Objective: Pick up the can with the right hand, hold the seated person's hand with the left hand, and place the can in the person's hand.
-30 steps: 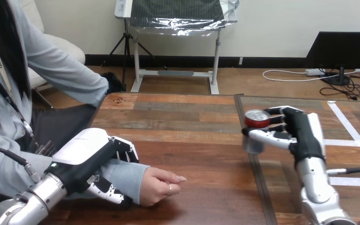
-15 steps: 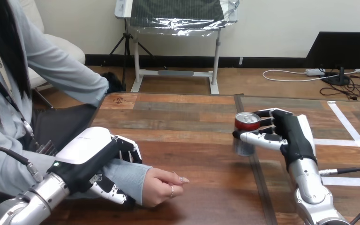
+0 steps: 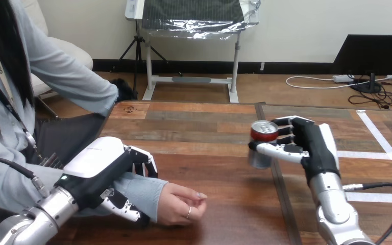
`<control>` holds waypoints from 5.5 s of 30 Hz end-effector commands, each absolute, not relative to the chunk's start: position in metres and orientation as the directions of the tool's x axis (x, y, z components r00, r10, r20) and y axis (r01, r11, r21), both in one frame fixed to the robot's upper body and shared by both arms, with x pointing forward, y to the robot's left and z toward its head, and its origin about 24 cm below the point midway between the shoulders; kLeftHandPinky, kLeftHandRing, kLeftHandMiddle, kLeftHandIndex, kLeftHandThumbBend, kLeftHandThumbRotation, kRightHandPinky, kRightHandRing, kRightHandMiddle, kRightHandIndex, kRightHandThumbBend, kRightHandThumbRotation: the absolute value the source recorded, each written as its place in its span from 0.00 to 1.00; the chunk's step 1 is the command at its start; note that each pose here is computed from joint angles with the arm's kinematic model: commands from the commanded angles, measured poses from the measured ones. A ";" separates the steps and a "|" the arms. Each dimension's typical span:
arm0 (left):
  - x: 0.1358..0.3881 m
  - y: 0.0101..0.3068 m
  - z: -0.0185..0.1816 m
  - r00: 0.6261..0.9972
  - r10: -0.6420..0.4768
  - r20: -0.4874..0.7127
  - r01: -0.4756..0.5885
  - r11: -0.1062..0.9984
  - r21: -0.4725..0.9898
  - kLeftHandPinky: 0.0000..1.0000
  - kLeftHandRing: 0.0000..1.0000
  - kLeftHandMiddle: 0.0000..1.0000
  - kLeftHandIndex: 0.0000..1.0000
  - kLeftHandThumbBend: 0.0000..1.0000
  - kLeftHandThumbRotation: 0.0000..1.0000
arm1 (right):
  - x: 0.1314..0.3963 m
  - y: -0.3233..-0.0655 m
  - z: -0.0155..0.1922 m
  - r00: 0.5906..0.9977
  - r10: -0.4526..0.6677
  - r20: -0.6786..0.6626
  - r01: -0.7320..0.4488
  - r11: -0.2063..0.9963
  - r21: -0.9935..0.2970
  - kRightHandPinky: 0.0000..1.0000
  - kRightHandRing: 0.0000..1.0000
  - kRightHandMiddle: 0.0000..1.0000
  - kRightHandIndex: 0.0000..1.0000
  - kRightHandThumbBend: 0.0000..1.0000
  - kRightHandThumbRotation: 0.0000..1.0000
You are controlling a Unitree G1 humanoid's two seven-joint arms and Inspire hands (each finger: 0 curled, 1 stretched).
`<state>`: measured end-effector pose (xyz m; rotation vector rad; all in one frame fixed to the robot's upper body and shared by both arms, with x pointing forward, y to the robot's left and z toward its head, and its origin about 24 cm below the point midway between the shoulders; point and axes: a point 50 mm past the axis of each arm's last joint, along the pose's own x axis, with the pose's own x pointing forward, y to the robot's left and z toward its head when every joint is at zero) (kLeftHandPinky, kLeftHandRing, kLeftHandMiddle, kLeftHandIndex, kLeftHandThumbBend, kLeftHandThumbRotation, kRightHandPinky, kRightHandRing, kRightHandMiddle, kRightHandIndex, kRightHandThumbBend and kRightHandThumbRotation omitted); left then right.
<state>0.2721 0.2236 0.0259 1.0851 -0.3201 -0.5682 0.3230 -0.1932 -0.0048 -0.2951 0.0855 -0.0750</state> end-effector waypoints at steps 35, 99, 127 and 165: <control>0.295 0.180 0.056 0.755 -0.631 0.181 0.203 0.487 0.849 0.33 0.39 0.46 0.47 1.00 0.00 | 0.310 -0.150 0.029 0.972 0.125 0.200 -0.086 0.978 -0.190 0.39 0.44 0.50 0.53 0.75 0.00; 0.299 0.166 0.058 0.750 -0.629 0.204 0.224 0.532 0.817 0.34 0.38 0.44 0.47 1.00 0.00 | 0.276 -0.120 0.033 0.943 0.232 0.239 -0.197 0.967 -0.163 0.38 0.43 0.49 0.51 0.79 0.00; 0.297 0.164 0.054 0.757 -0.622 0.200 0.230 0.540 0.809 0.29 0.34 0.41 0.47 1.00 0.00 | 0.265 -0.117 0.042 0.939 0.248 0.239 -0.218 0.965 -0.145 0.37 0.42 0.47 0.50 0.79 0.00; 0.294 0.167 0.050 0.768 -0.613 0.185 0.248 0.551 0.797 0.39 0.44 0.49 0.51 1.00 0.00 | 0.269 -0.121 0.042 0.938 0.257 0.234 -0.216 0.958 -0.186 0.44 0.49 0.53 0.54 0.80 0.00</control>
